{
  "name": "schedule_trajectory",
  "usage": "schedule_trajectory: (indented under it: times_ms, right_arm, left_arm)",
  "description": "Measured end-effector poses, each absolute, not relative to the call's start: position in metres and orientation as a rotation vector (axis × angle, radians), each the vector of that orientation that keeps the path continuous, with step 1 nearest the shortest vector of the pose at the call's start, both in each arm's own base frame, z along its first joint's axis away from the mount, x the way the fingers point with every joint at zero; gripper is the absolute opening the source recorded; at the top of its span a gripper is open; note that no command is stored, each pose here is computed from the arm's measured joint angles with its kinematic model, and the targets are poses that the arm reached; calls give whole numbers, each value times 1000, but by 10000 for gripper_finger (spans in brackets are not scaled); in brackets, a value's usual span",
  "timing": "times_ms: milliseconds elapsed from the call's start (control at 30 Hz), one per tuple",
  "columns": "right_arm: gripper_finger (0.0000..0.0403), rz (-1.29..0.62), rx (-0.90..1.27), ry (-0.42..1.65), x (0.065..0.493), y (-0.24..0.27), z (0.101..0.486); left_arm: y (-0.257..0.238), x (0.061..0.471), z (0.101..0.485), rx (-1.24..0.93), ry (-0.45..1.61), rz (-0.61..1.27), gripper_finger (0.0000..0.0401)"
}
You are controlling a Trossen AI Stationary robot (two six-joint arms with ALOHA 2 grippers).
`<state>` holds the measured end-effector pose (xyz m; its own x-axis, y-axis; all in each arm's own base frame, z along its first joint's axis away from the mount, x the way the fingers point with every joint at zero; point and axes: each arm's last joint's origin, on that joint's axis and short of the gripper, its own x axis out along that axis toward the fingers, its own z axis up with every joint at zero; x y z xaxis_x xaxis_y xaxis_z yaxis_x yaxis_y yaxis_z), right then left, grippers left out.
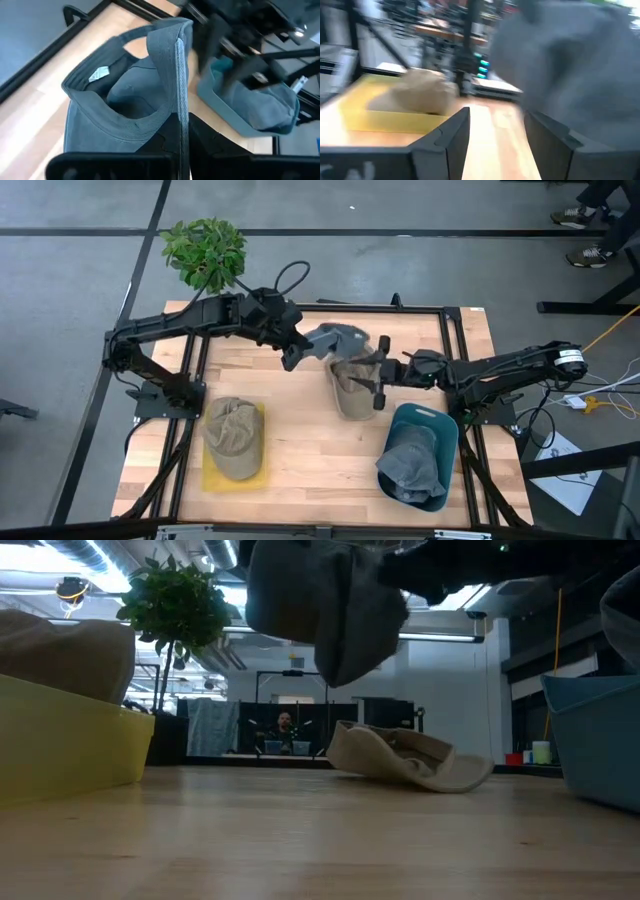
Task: Pick & Place hat
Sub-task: Put the blue cap into the blue bin
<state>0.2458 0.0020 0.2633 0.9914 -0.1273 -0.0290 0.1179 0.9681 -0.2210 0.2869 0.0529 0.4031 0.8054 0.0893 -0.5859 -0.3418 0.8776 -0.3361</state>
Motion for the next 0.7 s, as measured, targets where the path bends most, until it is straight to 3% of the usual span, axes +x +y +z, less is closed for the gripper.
schedule_trajectory:
  times_ms: [133, 267, 700]
  right_arm:
    - [186, 3, -219, 26, 246, 6, 264]
    - [186, 8, -219, 24, 246, 6, 264]
    - [186, -365, -217, 46, 244, -12, 265]
  left_arm:
    - [57, 287, 404, -450, 573, 252, 10]
    - [58, 289, 407, -466, 542, 217, 10]
    - [36, 294, 411, -502, 535, 47, 12]
